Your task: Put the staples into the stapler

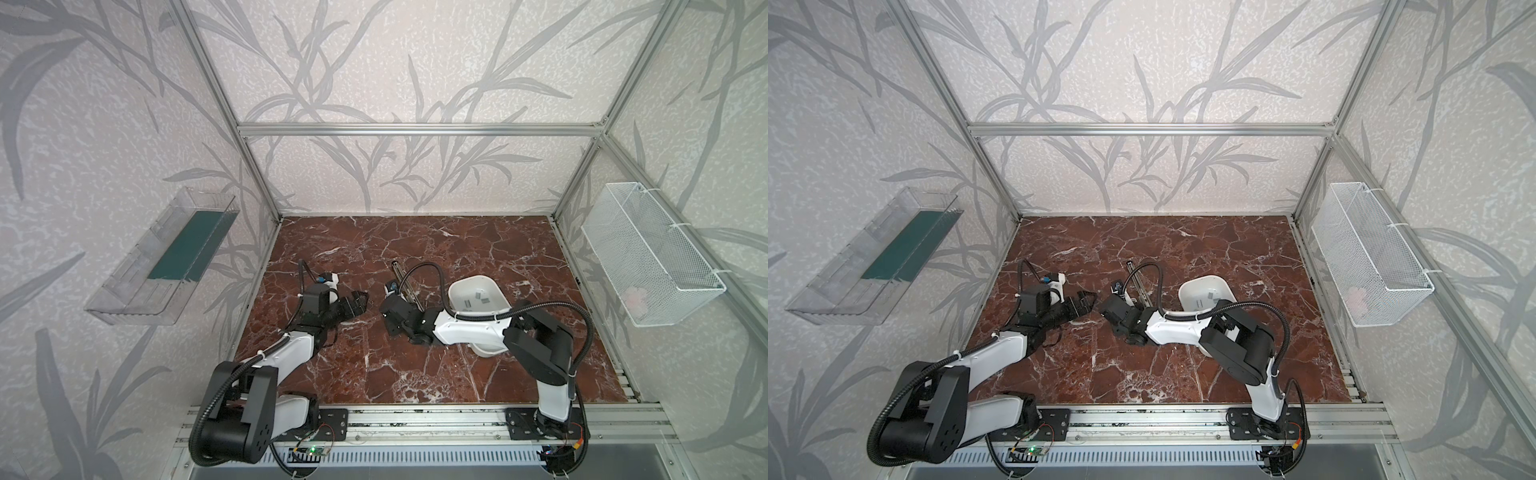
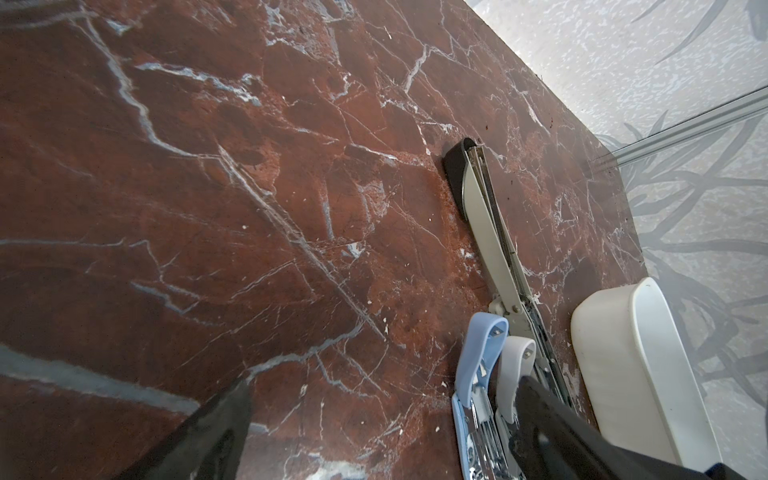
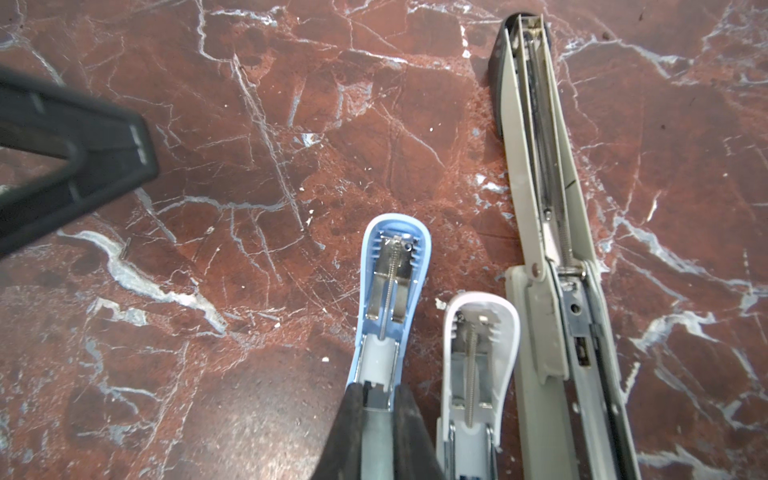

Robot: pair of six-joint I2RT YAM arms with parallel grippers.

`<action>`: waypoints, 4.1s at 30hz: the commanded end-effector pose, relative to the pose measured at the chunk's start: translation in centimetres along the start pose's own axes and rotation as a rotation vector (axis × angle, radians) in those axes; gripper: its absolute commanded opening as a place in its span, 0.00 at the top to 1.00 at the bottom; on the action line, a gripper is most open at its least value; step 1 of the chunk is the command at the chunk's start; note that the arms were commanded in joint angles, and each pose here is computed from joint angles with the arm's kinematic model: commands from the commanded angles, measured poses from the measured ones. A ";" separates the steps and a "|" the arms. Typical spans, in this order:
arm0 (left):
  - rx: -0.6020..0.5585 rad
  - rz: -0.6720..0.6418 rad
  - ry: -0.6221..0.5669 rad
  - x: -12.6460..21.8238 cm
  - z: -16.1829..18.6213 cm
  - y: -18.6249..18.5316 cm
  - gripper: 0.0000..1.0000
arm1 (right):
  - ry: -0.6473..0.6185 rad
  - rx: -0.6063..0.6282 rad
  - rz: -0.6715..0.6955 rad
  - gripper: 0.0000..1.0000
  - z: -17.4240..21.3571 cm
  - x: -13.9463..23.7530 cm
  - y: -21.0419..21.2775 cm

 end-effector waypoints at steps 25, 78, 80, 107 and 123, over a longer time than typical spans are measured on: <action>-0.014 -0.005 -0.024 0.1 -0.7 0.0 0.01 | 0.015 -0.014 -0.014 0.93 -0.2 -0.7 0.8; -0.016 0.002 -0.025 0.1 -0.7 -0.1 0.01 | -0.019 -0.007 -0.003 0.93 -0.6 -0.3 0.4; -0.016 0.003 -0.025 0.1 -0.7 -0.1 0.01 | -0.016 -0.007 -0.001 0.93 -0.5 -0.4 0.3; -0.018 0.004 -0.029 0.1 -0.8 -0.2 0.01 | -0.003 -0.012 0.002 0.93 0.1 -1.2 0.3; -0.018 0.005 -0.030 0.1 -0.8 -0.2 0.01 | 0.009 -0.010 0.026 0.94 0.6 -1.5 -0.2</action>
Point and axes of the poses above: each gripper's point midway between its finger pads, its own x axis back along the fingers, its own y axis along the line the jaws close on, z = x × y, the point moved 6 cm from there along x, back along the fingers, and after that the axes turned 11 degrees about -x, right-handed, at the moved point
